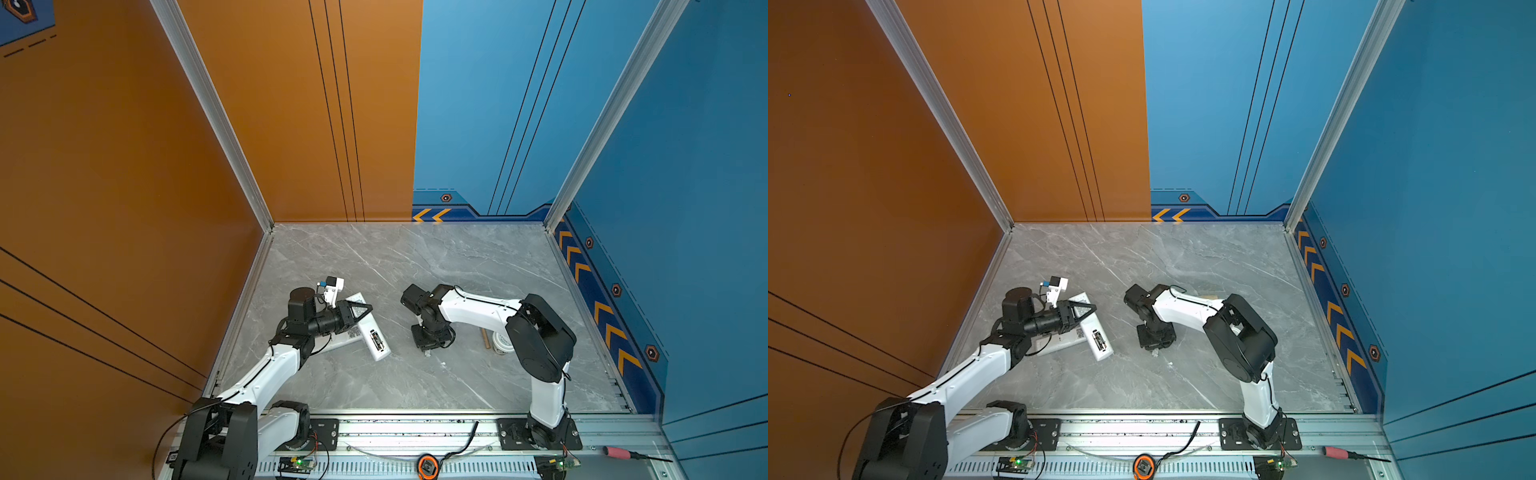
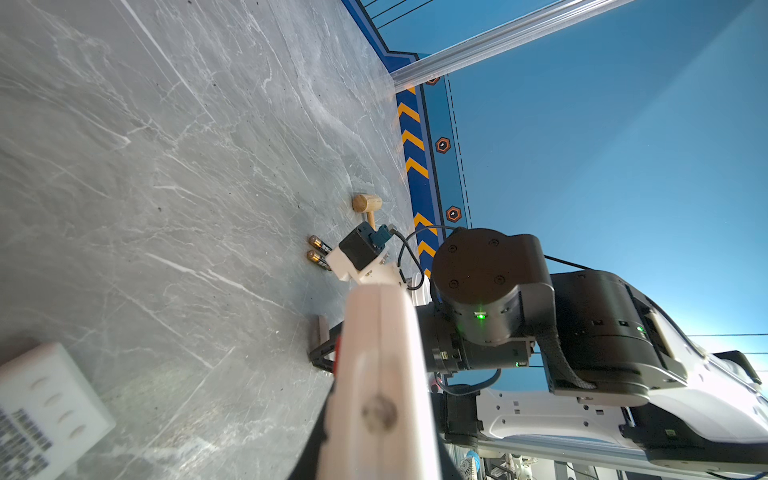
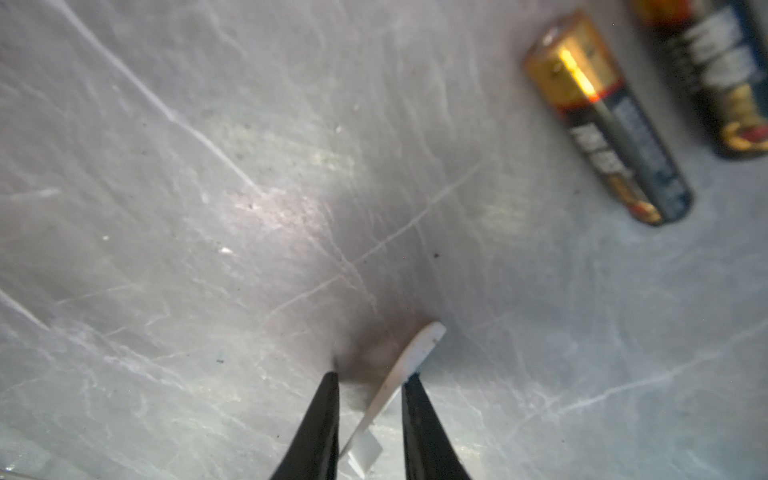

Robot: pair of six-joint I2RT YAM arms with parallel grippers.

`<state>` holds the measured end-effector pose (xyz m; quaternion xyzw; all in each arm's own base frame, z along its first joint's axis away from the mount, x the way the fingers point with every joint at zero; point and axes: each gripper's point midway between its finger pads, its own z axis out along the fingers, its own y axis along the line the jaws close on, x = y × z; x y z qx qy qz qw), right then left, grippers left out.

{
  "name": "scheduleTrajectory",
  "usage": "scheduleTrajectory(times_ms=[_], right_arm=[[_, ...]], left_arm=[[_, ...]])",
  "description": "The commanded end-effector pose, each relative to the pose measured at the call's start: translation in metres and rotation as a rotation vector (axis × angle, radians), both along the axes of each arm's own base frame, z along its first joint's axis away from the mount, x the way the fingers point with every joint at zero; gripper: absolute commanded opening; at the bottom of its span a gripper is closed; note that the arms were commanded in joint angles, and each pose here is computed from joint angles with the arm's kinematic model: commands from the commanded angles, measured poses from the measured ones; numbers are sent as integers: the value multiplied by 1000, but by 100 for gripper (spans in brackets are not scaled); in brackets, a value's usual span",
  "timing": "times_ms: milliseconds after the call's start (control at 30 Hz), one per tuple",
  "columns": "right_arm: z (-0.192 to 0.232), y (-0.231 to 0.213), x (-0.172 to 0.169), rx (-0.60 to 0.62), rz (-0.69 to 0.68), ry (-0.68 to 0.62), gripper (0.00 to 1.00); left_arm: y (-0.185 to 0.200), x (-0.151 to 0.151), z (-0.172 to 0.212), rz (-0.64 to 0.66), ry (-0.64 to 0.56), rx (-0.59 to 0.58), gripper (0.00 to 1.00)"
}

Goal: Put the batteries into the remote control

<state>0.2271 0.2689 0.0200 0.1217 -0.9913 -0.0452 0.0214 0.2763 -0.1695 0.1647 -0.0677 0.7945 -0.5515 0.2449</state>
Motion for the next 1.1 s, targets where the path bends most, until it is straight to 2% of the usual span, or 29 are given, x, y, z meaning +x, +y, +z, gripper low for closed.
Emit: scheduleTrajectory(times_ms=[0,400,533,667,800,900,1067], right_arm=[[-19,-10,-8,-7,-29,31,20],[2,-1,-2,105,24,-53,0],[41,23,0,265,113,-163,0],[120,58,-10,512,240,-314,0],[166,67,-23,634,270,-355,0],[158,68,-32,668,268,-290,0],[102,76,-42,651,298,-160,0]], left_arm=[[1,6,14,-3,-55,4,0],[-2,3,14,-12,-53,2,0],[-3,2,15,-19,-57,-2,0],[-4,2,17,-22,-61,-4,0],[-3,3,17,-20,-64,-2,0],[-1,4,20,-12,-73,-2,0],[6,4,20,15,-81,35,0]])
